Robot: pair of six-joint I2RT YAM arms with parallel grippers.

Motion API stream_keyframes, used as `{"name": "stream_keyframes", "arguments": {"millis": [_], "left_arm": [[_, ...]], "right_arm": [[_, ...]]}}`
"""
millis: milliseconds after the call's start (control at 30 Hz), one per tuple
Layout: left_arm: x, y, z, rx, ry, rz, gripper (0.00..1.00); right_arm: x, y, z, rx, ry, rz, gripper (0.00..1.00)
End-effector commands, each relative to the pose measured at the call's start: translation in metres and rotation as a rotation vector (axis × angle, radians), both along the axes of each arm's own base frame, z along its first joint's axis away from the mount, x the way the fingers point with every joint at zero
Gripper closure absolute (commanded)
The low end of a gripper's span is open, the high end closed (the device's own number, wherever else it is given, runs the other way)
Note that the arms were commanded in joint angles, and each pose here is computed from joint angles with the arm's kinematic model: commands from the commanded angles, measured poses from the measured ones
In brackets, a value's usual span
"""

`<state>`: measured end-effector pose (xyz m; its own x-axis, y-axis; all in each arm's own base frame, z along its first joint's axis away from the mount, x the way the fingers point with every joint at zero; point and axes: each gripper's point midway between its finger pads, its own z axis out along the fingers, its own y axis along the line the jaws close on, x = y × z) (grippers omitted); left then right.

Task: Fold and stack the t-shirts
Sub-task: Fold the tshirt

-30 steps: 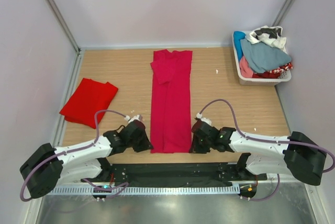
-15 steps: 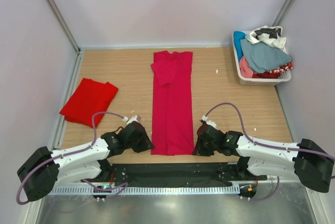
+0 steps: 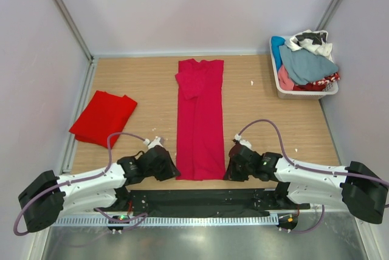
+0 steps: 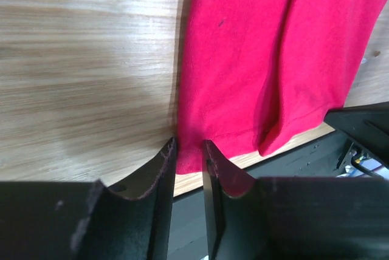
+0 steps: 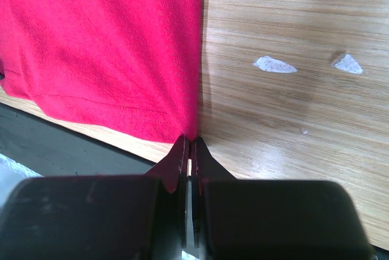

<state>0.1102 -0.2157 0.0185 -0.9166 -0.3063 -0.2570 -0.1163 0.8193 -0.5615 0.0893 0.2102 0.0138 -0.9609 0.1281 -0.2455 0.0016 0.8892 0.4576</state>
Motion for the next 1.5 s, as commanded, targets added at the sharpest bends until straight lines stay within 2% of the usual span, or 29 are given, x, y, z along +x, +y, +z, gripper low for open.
{"name": "stream_keyframes", "arguments": {"millis": [0,100,133,167,200,333,433,600,733,867,1133,1267,1300,1333,1367,1400,1467], "left_arm": [[-0.022,0.030,-0.033,0.129,0.079,0.019,0.75],[-0.025,0.033,-0.036,0.135,0.075,0.028,0.76],[-0.023,0.033,-0.035,0.135,0.067,0.031,0.79],[-0.022,0.032,-0.034,0.132,0.061,0.031,0.83],[-0.020,0.031,-0.031,0.129,0.053,0.026,1.00],[-0.016,0.024,-0.016,0.109,0.031,0.019,1.00],[-0.008,0.014,0.005,0.081,-0.010,0.005,1.00],[0.024,0.006,0.045,0.154,-0.122,0.031,1.00],[0.049,-0.013,0.072,0.159,-0.180,0.011,1.00],[0.095,-0.022,0.107,0.159,-0.246,0.032,1.00],[0.188,-0.020,0.138,0.225,-0.287,0.086,1.00],[0.242,-0.024,0.152,0.227,-0.325,0.112,1.00],[0.251,-0.025,0.139,0.249,-0.304,0.114,1.00],[0.260,-0.027,0.135,0.254,-0.306,0.103,1.00],[0.275,-0.029,0.143,0.236,-0.327,0.114,1.00],[0.282,-0.030,0.126,0.253,-0.290,0.110,1.00],[0.300,-0.031,0.130,0.228,-0.293,0.120,1.00]], "right_arm": [[0.000,0.000,0.000,-0.003,-0.006,-0.005,0.98],[0.001,0.000,0.003,0.004,-0.011,-0.004,0.98],[0.000,0.000,0.002,0.000,-0.012,-0.002,0.98],[0.001,0.001,0.004,0.007,-0.016,-0.004,0.98],[0.001,0.001,0.005,0.004,-0.014,-0.004,0.98],[0.003,0.004,0.015,0.020,-0.029,0.006,0.99],[0.015,0.010,0.033,0.041,-0.095,0.010,0.99],[0.058,0.014,0.072,-0.015,-0.273,-0.025,0.99],[0.097,0.017,0.092,-0.060,-0.324,-0.045,0.99],[0.146,0.020,0.124,-0.061,-0.386,-0.079,0.99],[0.234,0.018,0.162,-0.132,-0.440,-0.119,0.99],[0.274,0.018,0.160,-0.126,-0.431,-0.139,0.99],[0.283,0.018,0.145,-0.146,-0.404,-0.141,0.99],[0.297,0.013,0.151,-0.144,-0.418,-0.164,0.99],[0.304,0.011,0.148,-0.152,-0.413,-0.173,0.99],[0.310,0.010,0.143,-0.154,-0.399,-0.178,0.99],[0.327,0.006,0.132,-0.152,-0.381,-0.195,0.99]]}}
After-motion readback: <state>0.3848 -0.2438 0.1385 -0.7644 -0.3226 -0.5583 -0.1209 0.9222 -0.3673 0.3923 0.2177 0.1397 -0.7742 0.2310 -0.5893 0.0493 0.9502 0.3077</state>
